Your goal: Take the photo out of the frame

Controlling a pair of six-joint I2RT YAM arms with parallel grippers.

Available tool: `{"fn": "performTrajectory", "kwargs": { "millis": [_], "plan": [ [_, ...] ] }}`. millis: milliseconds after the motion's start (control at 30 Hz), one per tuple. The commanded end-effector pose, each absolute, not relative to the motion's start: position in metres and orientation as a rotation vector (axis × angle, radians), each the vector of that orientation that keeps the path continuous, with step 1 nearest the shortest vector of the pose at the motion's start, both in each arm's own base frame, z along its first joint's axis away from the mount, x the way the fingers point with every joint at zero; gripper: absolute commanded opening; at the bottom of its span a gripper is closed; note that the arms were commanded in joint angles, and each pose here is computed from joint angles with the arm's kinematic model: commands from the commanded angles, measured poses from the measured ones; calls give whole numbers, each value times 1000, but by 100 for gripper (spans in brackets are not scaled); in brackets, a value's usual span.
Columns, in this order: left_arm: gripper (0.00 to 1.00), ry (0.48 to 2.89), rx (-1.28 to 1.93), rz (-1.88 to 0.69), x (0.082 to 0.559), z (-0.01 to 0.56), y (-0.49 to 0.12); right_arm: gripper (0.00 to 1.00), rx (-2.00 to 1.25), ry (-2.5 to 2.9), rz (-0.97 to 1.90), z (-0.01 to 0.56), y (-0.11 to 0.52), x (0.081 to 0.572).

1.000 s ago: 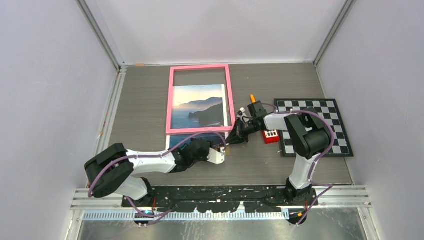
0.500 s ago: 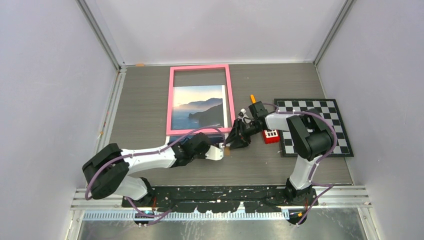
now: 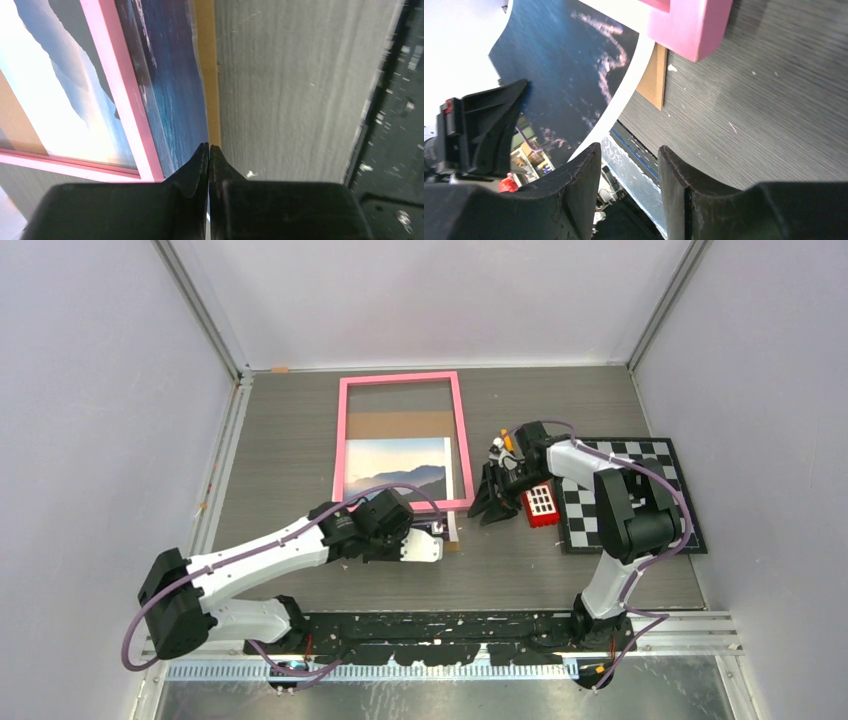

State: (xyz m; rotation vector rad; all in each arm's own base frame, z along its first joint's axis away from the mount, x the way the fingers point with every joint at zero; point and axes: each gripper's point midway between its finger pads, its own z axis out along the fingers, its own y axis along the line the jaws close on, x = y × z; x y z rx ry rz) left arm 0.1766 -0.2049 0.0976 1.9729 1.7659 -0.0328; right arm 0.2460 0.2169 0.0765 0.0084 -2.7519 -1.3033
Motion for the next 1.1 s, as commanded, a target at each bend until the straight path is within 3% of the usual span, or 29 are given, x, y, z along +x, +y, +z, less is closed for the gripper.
{"fn": "performTrajectory", "kwargs": {
  "millis": [0,533,1067],
  "plan": [
    [0,1786,2067,-231,137,128,-195,51,145,-2840,-1285,98,206,249],
    [0,1546,1923,-284,110,249,-162,54,367,-3013,-1262,124,202,297],
    [0,1530,1370,-55,154,388,-113,61,448,-3214,-1095,143,190,349]
  ]
}}
